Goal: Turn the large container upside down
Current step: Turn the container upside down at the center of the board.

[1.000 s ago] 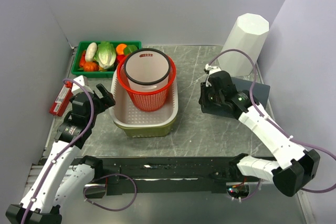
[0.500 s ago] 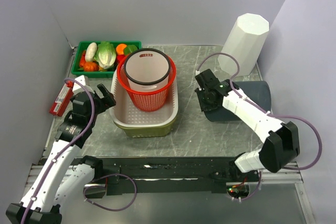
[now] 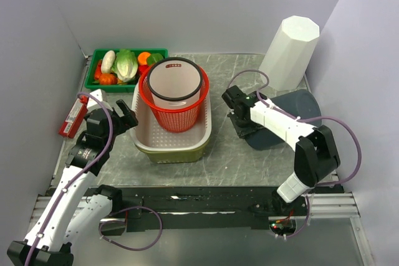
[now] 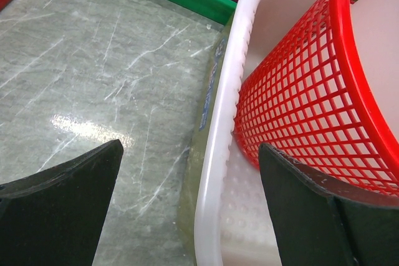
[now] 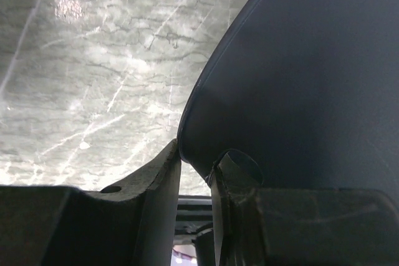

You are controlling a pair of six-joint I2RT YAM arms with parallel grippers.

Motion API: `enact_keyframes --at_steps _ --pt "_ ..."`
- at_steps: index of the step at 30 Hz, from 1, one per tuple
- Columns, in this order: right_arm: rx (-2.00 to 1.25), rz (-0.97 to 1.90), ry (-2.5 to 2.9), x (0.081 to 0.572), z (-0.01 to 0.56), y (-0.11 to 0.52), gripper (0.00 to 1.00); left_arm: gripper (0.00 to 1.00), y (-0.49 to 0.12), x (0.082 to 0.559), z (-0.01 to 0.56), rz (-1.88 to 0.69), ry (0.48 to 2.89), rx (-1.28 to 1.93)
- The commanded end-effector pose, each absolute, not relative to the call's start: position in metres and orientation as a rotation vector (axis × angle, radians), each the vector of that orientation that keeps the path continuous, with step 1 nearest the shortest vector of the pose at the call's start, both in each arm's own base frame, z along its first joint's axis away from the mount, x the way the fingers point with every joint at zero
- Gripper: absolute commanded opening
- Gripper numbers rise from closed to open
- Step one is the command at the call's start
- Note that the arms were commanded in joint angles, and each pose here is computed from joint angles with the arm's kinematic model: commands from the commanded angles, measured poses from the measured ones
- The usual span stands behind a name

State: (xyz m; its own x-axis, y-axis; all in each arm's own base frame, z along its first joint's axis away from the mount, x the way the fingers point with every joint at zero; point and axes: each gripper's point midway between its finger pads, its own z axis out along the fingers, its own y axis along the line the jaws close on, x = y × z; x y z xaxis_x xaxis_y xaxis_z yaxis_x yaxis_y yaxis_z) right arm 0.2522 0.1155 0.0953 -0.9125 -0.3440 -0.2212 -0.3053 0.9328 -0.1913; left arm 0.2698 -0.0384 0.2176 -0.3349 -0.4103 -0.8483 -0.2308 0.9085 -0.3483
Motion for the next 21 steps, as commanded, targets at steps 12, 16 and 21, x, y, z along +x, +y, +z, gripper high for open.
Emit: enact_keyframes --at_steps 12,16,21 --pt "-0.699 -0.334 2.915 0.251 0.071 0.120 0.29 0.96 -0.044 0.275 0.226 -0.227 1.909 -0.439" --pt "-0.722 -0.276 2.932 0.249 0.066 0.128 0.36 0.96 -0.044 0.276 0.225 -0.225 1.914 -0.435" --pt "-0.741 -0.234 2.951 0.245 0.054 0.134 0.41 0.96 -0.045 0.276 0.224 -0.227 1.918 -0.431"
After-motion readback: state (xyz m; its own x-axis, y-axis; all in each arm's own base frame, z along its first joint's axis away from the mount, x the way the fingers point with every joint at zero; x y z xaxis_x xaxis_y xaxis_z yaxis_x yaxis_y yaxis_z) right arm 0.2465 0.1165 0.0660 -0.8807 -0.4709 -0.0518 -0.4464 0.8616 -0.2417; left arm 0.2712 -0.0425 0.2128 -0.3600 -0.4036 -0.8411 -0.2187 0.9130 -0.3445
